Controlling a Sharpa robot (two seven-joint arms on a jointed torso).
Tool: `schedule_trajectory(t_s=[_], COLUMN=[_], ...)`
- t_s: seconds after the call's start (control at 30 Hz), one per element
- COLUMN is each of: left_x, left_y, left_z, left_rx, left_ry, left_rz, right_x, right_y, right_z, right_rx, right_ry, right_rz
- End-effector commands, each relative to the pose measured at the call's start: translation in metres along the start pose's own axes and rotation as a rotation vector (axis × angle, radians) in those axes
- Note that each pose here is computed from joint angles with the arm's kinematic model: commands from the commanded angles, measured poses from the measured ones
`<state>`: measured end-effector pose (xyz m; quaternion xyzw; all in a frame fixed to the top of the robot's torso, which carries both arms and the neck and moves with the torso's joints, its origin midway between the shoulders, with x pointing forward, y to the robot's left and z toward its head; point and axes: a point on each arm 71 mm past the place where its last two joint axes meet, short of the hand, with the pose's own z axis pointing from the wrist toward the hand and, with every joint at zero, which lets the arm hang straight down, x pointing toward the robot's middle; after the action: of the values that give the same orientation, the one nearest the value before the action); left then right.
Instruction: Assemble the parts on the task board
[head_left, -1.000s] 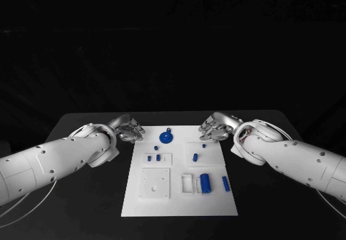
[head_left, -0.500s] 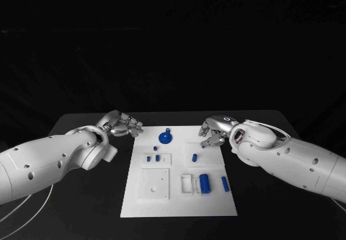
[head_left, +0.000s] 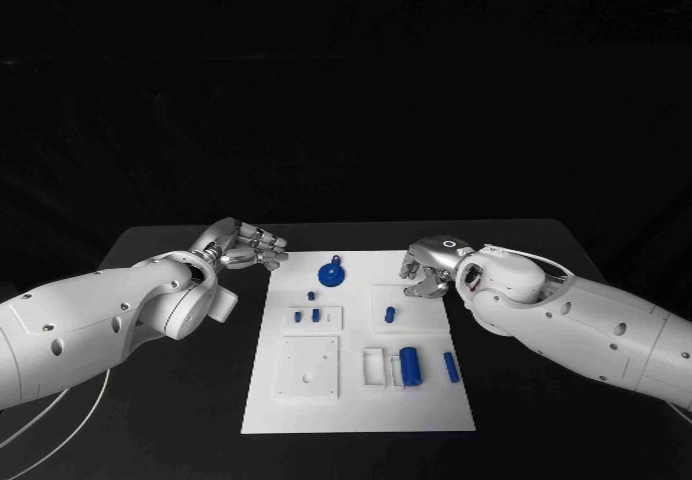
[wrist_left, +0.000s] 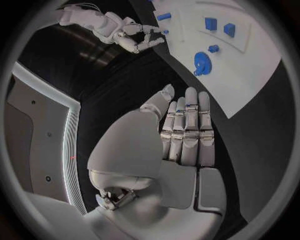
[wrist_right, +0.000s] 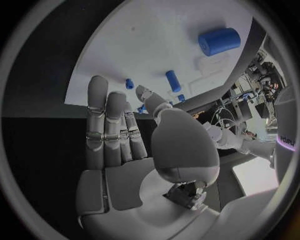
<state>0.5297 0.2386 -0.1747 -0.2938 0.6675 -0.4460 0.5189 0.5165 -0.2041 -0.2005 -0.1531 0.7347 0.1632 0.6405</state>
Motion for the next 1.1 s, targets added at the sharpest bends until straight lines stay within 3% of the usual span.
schedule_trajectory(t_s=[0.03,0.6,1.1], left_x=[0.0001,0.0011,0.0013], left_y=[-0.0035,-0.0037,-0.0029], left_z=[-0.0002,-0.0006,-0.0003], left_rx=[0.018,0.014,0.004], left_ry=[-0.011,-0.01,-0.003], left_rz=[-0.035,-0.043,-0.046], right_x=[0.006,0.025,0.029], right_y=[0.0,0.005,0.01], right_z=[0.001,0.003,0.005], right_rx=[0.012,-0.003,-0.013], right_ry=[0.038,0.073,0.075], right_rz=[-0.044,-0.035,-0.021])
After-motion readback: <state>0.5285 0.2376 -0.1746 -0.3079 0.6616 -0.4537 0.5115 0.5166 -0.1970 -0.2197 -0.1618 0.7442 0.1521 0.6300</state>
